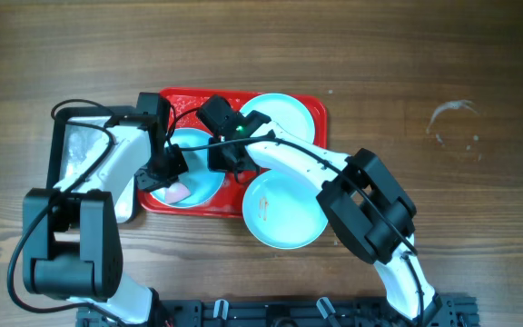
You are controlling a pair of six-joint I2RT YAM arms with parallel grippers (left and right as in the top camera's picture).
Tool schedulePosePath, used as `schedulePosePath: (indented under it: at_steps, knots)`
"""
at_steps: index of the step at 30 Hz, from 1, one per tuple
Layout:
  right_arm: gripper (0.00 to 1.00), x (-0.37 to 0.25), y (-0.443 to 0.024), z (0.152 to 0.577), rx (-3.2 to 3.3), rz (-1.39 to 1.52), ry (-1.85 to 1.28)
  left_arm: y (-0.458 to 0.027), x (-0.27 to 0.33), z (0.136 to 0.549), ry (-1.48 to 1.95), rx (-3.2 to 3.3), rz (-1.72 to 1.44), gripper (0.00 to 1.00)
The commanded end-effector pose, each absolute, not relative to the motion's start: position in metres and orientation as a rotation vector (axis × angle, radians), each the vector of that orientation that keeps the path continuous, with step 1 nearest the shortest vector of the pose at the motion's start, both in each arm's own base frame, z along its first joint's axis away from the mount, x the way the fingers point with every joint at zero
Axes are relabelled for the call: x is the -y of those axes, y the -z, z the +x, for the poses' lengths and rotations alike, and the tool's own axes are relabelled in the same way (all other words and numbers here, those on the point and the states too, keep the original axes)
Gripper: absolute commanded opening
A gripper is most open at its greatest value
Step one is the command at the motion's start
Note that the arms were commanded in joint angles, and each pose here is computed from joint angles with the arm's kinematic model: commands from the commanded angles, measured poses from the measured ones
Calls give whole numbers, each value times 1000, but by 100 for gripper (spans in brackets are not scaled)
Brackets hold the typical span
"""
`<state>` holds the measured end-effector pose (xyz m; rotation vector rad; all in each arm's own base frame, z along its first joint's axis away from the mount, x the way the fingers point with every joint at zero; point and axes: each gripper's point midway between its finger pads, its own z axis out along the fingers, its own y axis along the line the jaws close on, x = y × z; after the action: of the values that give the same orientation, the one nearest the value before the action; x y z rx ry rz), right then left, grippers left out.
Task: Clean dirty plates on tray and stack at the side
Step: 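Scrub the held plate with the sponge in the left gripper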
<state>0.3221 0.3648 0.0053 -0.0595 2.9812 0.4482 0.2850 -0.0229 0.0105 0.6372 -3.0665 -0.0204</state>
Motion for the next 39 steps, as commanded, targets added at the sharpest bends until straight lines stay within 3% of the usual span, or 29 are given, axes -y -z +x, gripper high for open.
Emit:
schedulePosePath:
  at_steps: [1,8,12,15,20,26,33,39]
  knots:
    - [4,-359,12,319,-3016,-50,-398,-6,15,305,69,3133,611,4]
    - [4,-359,12,319,-3016,-51,-397,-21,-32,363,487,3376,751,4]
    - [4,-359,12,319,-3018,-51,-394,-25,-30,376,464,3430,778,4]
    - [4,-359,12,319,-3018,-51,-395,-12,-12,365,283,3378,716,4]
    - [4,-359,12,319,-3018,-50,-396,17,27,311,-17,3110,593,4]
    - [4,-359,12,318,-3019,-51,-395,13,58,280,-274,2927,513,4]
    - [4,-359,12,318,-3019,-51,-395,-28,57,306,-408,2928,473,4]
    - [4,-358,12,318,-3019,-51,-394,-11,6,332,-5,3083,598,4]
